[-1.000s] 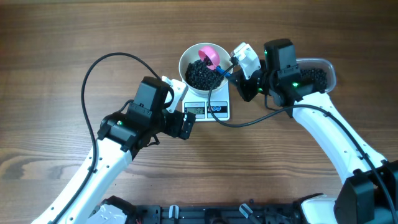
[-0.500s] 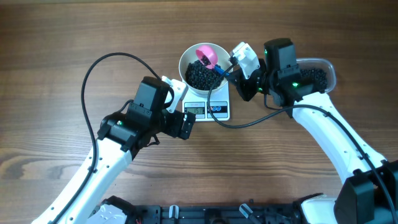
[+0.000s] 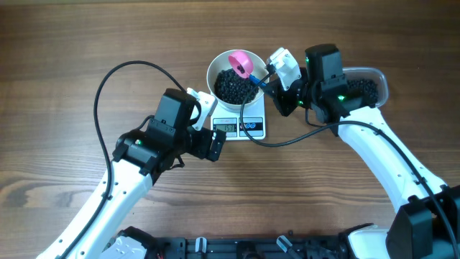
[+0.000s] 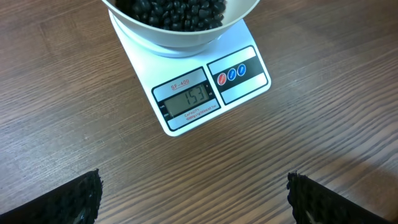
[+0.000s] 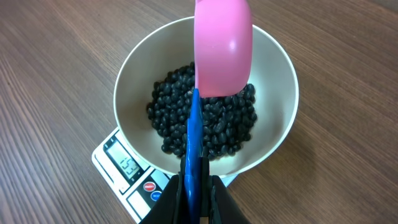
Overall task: Scoop item into bowl and weigh 150g on scale
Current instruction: 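Tilt the scoop slowly with the right gripper to trickle beans into the bowl, then carry the scoop right back toward the bean tub, then dip the pink scoop into the black beans in the tub, then lift the filled scoop and carry it left over the white bowl, then tilt the scoop with the right gripper to pour beans into the bowl, then raise the scoop and move it right of the bowl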
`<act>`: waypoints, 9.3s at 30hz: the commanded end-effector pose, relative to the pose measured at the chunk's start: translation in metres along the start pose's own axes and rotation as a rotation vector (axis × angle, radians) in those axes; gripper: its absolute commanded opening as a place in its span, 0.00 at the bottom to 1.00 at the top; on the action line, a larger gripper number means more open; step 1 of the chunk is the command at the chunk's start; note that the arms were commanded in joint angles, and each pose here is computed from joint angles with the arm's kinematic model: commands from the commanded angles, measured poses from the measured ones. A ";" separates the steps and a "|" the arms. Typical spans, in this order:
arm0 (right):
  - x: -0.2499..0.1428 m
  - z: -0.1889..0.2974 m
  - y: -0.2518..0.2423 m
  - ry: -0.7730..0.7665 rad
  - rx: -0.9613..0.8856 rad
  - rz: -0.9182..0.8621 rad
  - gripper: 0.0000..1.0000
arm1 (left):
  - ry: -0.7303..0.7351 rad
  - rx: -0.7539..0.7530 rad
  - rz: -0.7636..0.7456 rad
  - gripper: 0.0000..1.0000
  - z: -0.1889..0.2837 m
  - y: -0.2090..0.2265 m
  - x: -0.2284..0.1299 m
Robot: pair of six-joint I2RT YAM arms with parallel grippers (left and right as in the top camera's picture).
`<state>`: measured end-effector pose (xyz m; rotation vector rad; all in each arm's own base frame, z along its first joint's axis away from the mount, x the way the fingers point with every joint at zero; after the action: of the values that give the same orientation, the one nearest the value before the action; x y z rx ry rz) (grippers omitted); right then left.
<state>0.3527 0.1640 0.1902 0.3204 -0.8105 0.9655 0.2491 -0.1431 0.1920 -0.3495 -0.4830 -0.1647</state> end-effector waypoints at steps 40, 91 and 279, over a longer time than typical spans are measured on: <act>-0.023 0.137 -0.091 -0.333 -0.134 -0.744 0.04 | -0.018 0.000 -0.003 1.00 0.003 -0.003 0.006; -0.119 0.144 -0.099 0.191 -0.460 -0.618 0.04 | -0.018 0.000 -0.003 1.00 0.003 -0.003 0.006; 0.004 0.078 -0.059 -0.326 0.155 -0.486 0.04 | -0.018 0.000 -0.003 1.00 0.003 -0.003 0.006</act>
<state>0.3675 0.0876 0.2321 0.7762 -0.8505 0.4910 0.2492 -0.1431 0.1921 -0.3493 -0.4835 -0.1646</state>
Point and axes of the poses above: each gripper's point midway between its finger pads, its own z axis back along the fingers, its own y axis along the line the jaws close on, x = y × z, the point moved 5 cm from there along z, back along the fingers, and after that the axes turned 15 degrees about z, right-handed, at the moved point
